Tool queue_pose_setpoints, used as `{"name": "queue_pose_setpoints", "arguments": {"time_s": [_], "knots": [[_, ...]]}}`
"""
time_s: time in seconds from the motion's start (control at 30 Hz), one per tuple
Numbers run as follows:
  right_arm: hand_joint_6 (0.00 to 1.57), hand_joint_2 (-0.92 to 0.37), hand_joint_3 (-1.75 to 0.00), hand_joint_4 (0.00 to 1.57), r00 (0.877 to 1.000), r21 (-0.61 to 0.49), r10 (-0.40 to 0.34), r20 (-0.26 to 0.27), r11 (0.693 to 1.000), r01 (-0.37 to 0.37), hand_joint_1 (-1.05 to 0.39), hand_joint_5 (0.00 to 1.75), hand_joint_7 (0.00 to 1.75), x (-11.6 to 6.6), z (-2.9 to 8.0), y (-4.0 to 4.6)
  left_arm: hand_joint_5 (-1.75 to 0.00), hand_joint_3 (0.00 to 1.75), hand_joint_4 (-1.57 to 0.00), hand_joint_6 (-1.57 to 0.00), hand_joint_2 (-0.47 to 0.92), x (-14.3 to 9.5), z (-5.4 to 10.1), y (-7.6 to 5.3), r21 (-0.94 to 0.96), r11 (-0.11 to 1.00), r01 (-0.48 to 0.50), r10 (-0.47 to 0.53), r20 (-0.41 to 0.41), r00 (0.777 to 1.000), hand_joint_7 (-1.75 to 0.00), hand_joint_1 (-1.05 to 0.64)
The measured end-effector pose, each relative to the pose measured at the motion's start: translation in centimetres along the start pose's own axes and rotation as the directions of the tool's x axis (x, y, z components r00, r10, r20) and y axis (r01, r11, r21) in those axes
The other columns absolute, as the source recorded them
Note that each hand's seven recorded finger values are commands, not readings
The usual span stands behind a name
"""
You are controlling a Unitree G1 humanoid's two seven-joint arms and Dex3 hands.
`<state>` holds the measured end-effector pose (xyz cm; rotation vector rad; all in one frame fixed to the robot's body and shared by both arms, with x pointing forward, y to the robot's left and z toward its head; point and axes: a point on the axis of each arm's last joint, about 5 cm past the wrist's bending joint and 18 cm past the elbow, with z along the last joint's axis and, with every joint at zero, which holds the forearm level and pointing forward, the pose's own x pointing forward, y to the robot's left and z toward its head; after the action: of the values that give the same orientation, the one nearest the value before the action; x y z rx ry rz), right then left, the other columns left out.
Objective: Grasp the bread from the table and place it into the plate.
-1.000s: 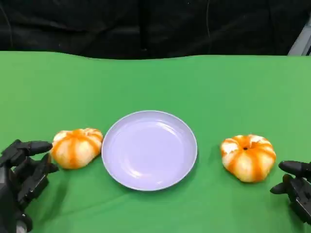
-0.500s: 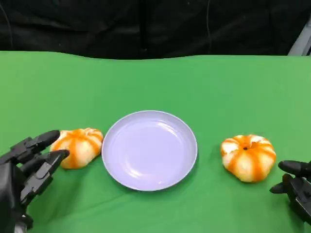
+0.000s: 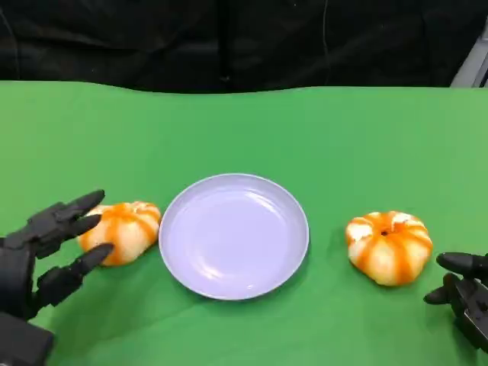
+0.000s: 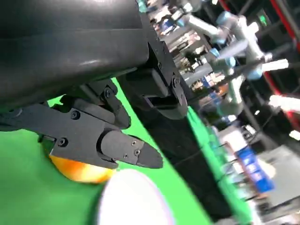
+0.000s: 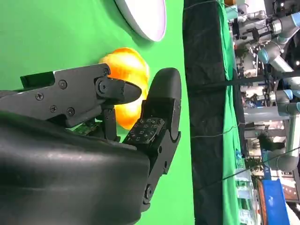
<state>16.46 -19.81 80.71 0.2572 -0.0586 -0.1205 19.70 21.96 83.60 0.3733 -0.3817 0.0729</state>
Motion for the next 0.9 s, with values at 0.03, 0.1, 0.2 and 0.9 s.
{"name": "queue_pose_setpoints", "arguments": {"time_s": [0.03, 0.1, 0.2, 0.9], "knots": [[0.87, -0.92, -0.43, 0.67, 1.0, 0.0, 0.0, 0.0, 1.0, 0.0, -0.03, 1.35, 0.72, 0.0, 0.0, 0.0, -0.04, 0.02, -0.87, -0.78, 0.91, 0.0, 0.0, 0.0, 0.045, 0.999, 0.006, -0.007, 0.013, 1.0, 0.0, -0.55], [0.87, -0.92, -0.43, 0.67, 1.0, 0.0, 0.001, 0.0, 1.0, -0.001, -0.03, 1.35, 0.72, 0.0, 0.0, 0.0, -0.04, 0.01, -0.87, -0.78, 0.91, 0.0, 0.1, 0.1, 0.105, 0.994, 0.003, -0.007, 0.039, 0.999, 0.0, -0.55], [0.86, -0.92, -0.43, 0.66, 1.0, 0.001, 0.001, -0.001, 1.0, -0.001, -0.03, 1.34, 0.72, 0.0, 0.0, -0.01, -0.01, 0.07, -0.86, -0.78, 0.92, 0.1, 0.0, -0.1, 0.163, 0.987, -0.007, -0.002, 0.054, 0.999, 0.0, -0.64], [0.86, -0.92, -0.45, 0.66, 1.0, -0.002, 0.001, 0.0, 1.0, -0.001, -0.01, 1.36, 0.74, 0.0, 0.0, 0.08, 0.0, 0.03, -0.72, -0.73, 0.92, 3.4, -0.7, -1.2, 0.571, 0.801, 0.181, -0.225, 0.007, 0.974, 0.0, -0.72]]}}
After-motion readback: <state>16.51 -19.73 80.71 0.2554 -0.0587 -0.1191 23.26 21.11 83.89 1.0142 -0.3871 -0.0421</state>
